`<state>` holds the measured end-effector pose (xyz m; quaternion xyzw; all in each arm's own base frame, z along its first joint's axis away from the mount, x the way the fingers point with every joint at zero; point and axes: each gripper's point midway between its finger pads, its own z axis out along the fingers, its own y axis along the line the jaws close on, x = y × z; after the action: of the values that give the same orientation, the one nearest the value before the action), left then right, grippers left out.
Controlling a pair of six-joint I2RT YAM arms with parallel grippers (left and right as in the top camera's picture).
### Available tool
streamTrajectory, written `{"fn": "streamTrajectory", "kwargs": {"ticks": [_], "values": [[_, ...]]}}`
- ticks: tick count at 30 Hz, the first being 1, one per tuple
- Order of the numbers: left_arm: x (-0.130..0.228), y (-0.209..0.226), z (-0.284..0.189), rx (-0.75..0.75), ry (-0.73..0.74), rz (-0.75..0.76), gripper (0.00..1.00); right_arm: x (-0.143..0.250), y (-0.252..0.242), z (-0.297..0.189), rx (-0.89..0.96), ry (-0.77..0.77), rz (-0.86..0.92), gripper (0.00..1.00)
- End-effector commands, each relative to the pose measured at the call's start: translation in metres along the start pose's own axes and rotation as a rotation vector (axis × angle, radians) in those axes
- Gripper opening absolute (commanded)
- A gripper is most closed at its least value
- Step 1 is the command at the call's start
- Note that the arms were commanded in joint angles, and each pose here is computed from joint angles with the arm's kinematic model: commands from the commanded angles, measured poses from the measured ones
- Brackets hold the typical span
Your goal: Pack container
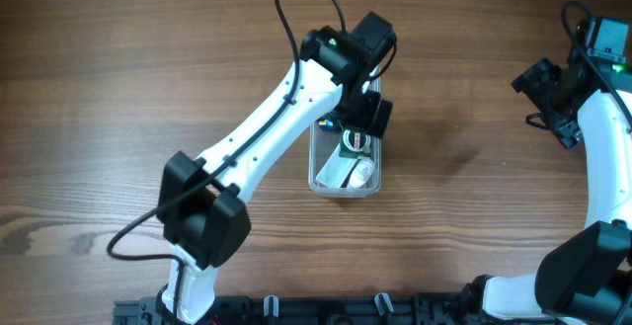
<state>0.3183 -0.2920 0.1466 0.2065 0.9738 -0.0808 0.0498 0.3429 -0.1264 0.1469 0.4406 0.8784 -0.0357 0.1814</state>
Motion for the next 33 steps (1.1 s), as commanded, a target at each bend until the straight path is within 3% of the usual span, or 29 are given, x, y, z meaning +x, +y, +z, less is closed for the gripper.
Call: {"fn": "streamTrajectory", "kwargs": {"ticks": [1,5,9,13,20,26,30,33], "values": [[0.009,0.005,-0.075,0.015,-0.120,-0.008,1.00,0.001,0.001,0.003,-0.003,0.011,-0.006,1.00],[0.057,0.000,-0.128,0.036,-0.128,-0.025,1.00,0.001,0.001,0.003,-0.003,0.011,-0.006,1.00],[0.093,-0.041,-0.184,0.070,-0.304,0.149,1.00,0.001,0.001,0.003,-0.003,0.011,-0.006,1.00],[0.134,-0.063,-0.196,0.103,-0.276,0.265,1.00,0.001,0.001,0.003,-0.004,0.009,-0.006,1.00],[0.141,-0.063,-0.190,0.068,-0.253,0.296,1.00,-0.006,0.006,0.003,-0.023,-0.018,-0.001,1.00],[0.132,-0.066,-0.151,0.018,-0.247,0.520,1.00,-0.013,0.011,0.003,-0.043,-0.046,0.003,1.00],[0.116,-0.074,-0.125,0.053,-0.398,0.616,1.00,-0.015,0.012,0.003,-0.049,-0.055,0.003,1.00],[0.111,-0.045,-0.100,0.143,-0.551,0.527,1.00,-0.015,0.012,0.003,-0.049,-0.055,0.004,1.00]]}}
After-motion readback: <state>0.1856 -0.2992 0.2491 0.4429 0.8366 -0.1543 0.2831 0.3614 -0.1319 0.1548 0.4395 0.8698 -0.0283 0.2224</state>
